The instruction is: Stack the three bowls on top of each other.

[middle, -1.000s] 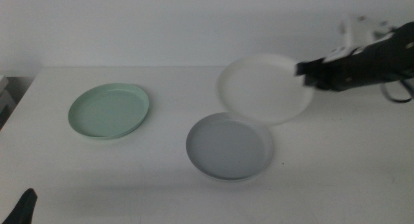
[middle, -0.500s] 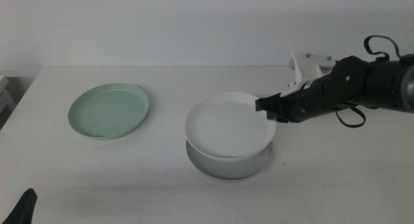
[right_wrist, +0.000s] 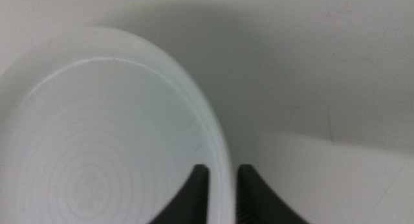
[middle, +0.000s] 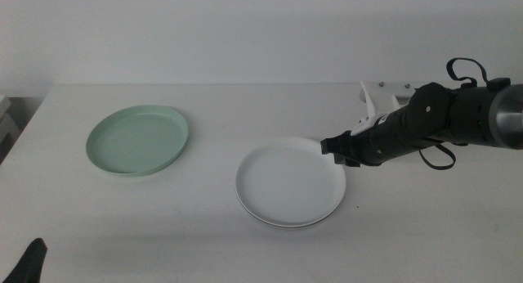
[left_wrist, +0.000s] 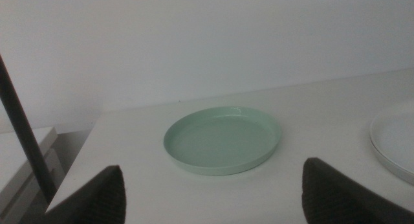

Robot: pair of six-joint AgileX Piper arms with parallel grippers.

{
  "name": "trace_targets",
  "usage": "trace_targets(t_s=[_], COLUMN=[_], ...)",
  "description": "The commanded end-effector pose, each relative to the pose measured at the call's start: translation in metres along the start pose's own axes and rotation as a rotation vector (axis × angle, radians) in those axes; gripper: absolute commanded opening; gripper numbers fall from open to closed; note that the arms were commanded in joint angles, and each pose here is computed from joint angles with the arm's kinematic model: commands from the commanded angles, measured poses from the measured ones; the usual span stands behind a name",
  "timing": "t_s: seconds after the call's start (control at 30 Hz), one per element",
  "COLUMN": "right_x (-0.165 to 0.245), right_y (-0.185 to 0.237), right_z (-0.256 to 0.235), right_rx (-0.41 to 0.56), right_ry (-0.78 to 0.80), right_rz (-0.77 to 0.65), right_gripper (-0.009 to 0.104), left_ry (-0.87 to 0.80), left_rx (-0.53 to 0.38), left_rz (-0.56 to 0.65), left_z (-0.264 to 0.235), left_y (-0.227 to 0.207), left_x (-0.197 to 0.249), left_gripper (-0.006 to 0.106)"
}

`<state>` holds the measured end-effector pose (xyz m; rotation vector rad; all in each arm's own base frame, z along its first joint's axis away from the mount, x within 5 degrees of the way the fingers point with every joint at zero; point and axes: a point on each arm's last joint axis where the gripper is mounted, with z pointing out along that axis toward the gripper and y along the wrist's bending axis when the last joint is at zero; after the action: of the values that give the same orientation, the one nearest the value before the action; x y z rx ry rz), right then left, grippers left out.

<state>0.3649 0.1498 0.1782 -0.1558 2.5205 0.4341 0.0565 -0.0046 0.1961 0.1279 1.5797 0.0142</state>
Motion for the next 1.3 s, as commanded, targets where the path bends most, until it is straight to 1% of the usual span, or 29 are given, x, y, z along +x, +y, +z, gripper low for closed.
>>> trace_targets(t_s=[0.0,0.13,0.23,0.37,0.47,0.63,0.83,0.93,1.1,1.27], right_x=[-0.017,-0.02,-0.027,-0.034,-0.03,-0.014,0.021,0.042,0.079,0.103], right_y=[0.007,0.01,0.017,0.03,0.039,0.049,0.055,0.054,0.051,0.049], right_z=[-0.019,-0.032,-0.061,-0.121,-0.17,-0.249,-0.34,-0.376,-0.415,-0.431], right_rx=[-0.016,-0.029,-0.048,-0.078,-0.112,-0.157,-0.193,-0.198,-0.215,-0.231], right_ry=[-0.094,-0.095,-0.129,-0.211,-0.254,-0.369,-0.567,-0.661,-0.715,-0.702], right_rz=[-0.026,-0.052,-0.093,-0.207,-0.275,-0.375,-0.46,-0.491,-0.535,-0.561], right_gripper=[0.025,0.047,0.06,0.07,0.07,0.07,0.07,0.07,0.07,0.07], left_ry=[-0.075,-0.075,-0.075,-0.075,-0.075,-0.075,-0.075,-0.075,-0.075,-0.075], left_rx=[-0.019,-0.019,-0.019,-0.019,-0.019,-0.019,-0.019,-0.019,-0.019,-0.019], left_rz=[-0.013,-0.013,-0.013,-0.013,-0.013,-0.013,-0.013,-0.013,-0.013,-0.013], left_z=[-0.001,-0.001,-0.001,-0.001,-0.001,-0.001,-0.001,-0.001,-0.001,-0.001], left_y=[0.002,0.002,0.002,0.002,0.002,0.002,0.002,0.002,0.002,0.002], left_x=[-0.005,-0.005,-0.005,-0.005,-0.005,-0.005,-0.005,-0.005,-0.005,-0.005], left_gripper=[0.09,0.09,0.09,0.09,0.09,0.09,0.09,0.09,0.09,0.09])
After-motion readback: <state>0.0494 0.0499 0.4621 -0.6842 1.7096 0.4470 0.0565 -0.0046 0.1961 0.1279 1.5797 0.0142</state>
